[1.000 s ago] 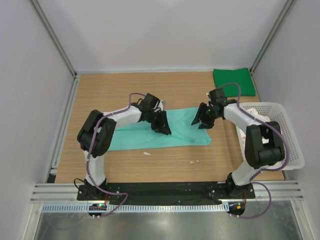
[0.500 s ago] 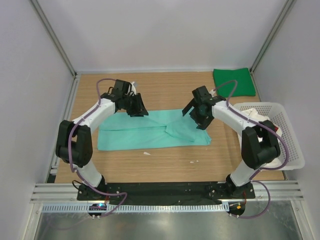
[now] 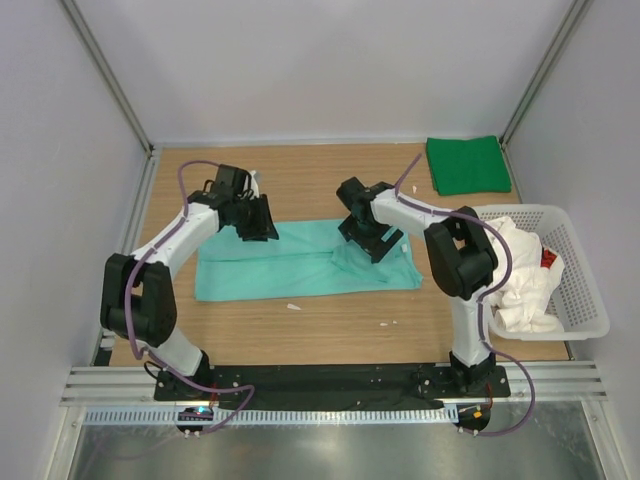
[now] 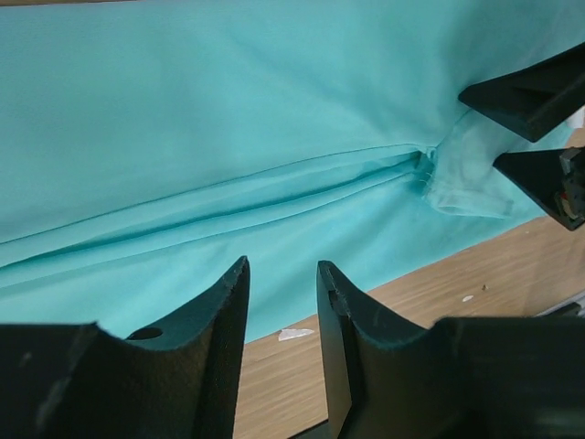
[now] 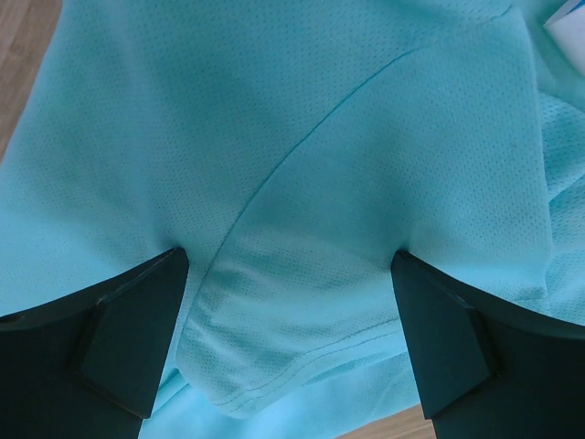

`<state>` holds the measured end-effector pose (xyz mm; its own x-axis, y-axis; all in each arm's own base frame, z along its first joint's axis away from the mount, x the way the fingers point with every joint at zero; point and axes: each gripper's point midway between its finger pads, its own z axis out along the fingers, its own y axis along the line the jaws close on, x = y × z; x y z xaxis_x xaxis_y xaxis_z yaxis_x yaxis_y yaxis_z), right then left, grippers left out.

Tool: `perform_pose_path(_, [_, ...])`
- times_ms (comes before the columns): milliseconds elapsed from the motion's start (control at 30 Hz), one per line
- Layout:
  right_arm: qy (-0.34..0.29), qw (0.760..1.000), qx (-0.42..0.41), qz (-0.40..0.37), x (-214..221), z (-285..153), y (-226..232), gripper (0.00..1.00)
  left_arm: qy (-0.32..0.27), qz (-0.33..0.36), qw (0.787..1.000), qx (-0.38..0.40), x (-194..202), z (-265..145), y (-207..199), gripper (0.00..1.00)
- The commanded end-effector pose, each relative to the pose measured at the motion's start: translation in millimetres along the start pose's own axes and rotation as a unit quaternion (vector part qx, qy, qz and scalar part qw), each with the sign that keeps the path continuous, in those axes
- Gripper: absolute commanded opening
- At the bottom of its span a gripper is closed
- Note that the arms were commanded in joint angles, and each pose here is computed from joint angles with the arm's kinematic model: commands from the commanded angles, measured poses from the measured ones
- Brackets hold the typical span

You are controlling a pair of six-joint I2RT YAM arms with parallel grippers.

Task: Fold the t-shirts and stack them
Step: Fold the tshirt

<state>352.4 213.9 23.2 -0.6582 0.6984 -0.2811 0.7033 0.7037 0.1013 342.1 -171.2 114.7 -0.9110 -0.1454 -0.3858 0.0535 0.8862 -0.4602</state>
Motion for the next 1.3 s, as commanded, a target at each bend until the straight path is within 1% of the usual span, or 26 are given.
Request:
perform_pose_path(0, [-0.048, 0.999, 0.023, 0.012, -17, 9, 1, 1.00, -0.009, 0.024, 0.998, -0.050, -1, -14, 19, 0.37])
perform_pose_path(100, [-0.058, 0.997, 0.041, -0.010, -17, 27, 3, 1.00, 0.007, 0.022, 0.997, -0.072, 8, -15, 28, 0.38])
perform_pose_path(167, [-0.080, 0.995, 0.040, -0.034, -26, 31, 13, 1.00, 0.008, 0.017, 0.997, -0.073, 12, -14, 30, 0.39])
perform_pose_path(233, [-0.107, 0.990, 0.059, -0.070, -35, 44, 13, 1.00, 0.012, 0.013, 0.997, -0.077, 15, -13, 32, 0.40])
perform_pose_path(300, [-0.133, 0.985, 0.050, -0.094, -47, 44, 29, 1.00, 0.019, 0.009, 0.996, -0.091, 18, -10, 38, 0.41])
perform_pose_path(333, [-0.152, 0.978, 0.050, -0.133, -55, 51, 35, 1.00, 0.023, 0.008, 0.995, -0.095, 19, -9, 40, 0.42])
perform_pose_path(400, [-0.177, 0.968, 0.020, -0.174, -69, 47, 63, 1.00, 0.027, 0.008, 0.994, -0.101, 19, -6, 43, 0.43])
perform_pose_path(433, [-0.193, 0.960, 0.013, -0.201, -75, 55, 76, 1.00, 0.027, 0.007, 0.994, -0.103, 18, -5, 43, 0.43])
perform_pose_path(467, [-0.213, 0.947, -0.007, -0.242, -88, 42, 99, 1.00, 0.030, 0.007, 0.994, -0.104, 18, -4, 44, 0.44])
perform_pose_path(533, [-0.232, 0.932, -0.019, -0.277, -98, 39, 120, 1.00, 0.031, 0.007, 0.993, -0.109, 14, 2, 46, 0.45])
perform_pose_path(567, [-0.244, 0.922, -0.037, -0.298, -106, 28, 140, 1.00, 0.029, 0.010, 0.993, -0.112, 9, 3, 46, 0.45])
perform_pose_path(633, [-0.254, 0.915, -0.056, -0.310, -113, 14, 155, 1.00, 0.060, 0.012, 0.989, -0.134, 14, 13, 57, 0.45])
perform_pose_path(700, [-0.271, 0.910, -0.085, -0.303, -125, -18, 170, 1.00, 0.066, 0.018, 0.986, -0.149, 6, 18, 61, 0.45])
perform_pose_path(733, [-0.272, 0.910, -0.089, -0.300, -128, -28, 170, 1.00, 0.082, 0.024, 0.983, -0.160, 9, 24, 68, 0.45])
perform_pose_path(767, [-0.273, 0.910, -0.099, -0.297, -130, -40, 170, 1.00, 0.081, 0.028, 0.983, -0.160, 3, 26, 67, 0.45])
perform_pose_path(800, [-0.274, 0.907, -0.125, -0.294, -134, -65, 173, 1.00, 0.085, 0.032, 0.982, -0.164, 1, 27, 69, 0.45])
perform_pose_path(867, [-0.269, 0.905, -0.136, -0.300, -134, -82, 164, 1.00, 0.089, 0.038, 0.982, -0.161, -4, 33, 71, 0.46])
perform_pose_path(900, [-0.270, 0.902, -0.160, -0.297, -136, -110, 162, 1.00, 0.087, 0.039, 0.983, -0.160, -7, 35, 72, 0.47])
perform_pose_path(933, [-0.269, 0.902, -0.162, -0.297, -137, -118, 156, 1.00, 0.090, 0.041, 0.982, -0.162, -7, 37, 74, 0.47])
perform_pose_path(967, [-0.260, 0.903, -0.154, -0.305, -134, -117, 145, 1.00, 0.097, 0.044, 0.980, -0.166, -8, 42, 78, 0.47])
perform_pose_path(1000, [-0.263, 0.899, -0.170, -0.306, -135, -141, 138, 1.00, 0.115, 0.044, 0.977, -0.176, -2, 43, 84, 0.47])
perform_pose_path(1033, [-0.249, 0.903, -0.153, -0.315, -128, -130, 123, 1.00, 0.125, 0.045, 0.974, -0.185, 0, 45, 88, 0.47])
perform_pose_path(1067, [-0.248, 0.904, -0.151, -0.313, -128, -134, 114, 1.00, 0.136, 0.045, 0.970, -0.195, 4, 49, 94, 0.47])
perform_pose_path(1100, [-0.256, 0.903, -0.163, -0.305, -130, -153, 104, 1.00, 0.136, 0.047, 0.968, -0.205, 5, 51, 100, 0.47])
perform_pose_path(1133, [-0.240, 0.908, -0.153, -0.309, -122, -140, 89, 1.00, 0.142, 0.045, 0.966, -0.211, 11, 52, 104, 0.47])
perform_pose_path(1267, [-0.229, 0.911, -0.172, -0.298, -111, -139, 61, 1.00, 0.147, 0.029, 0.966, -0.209, 26, 61, 109, 0.47])
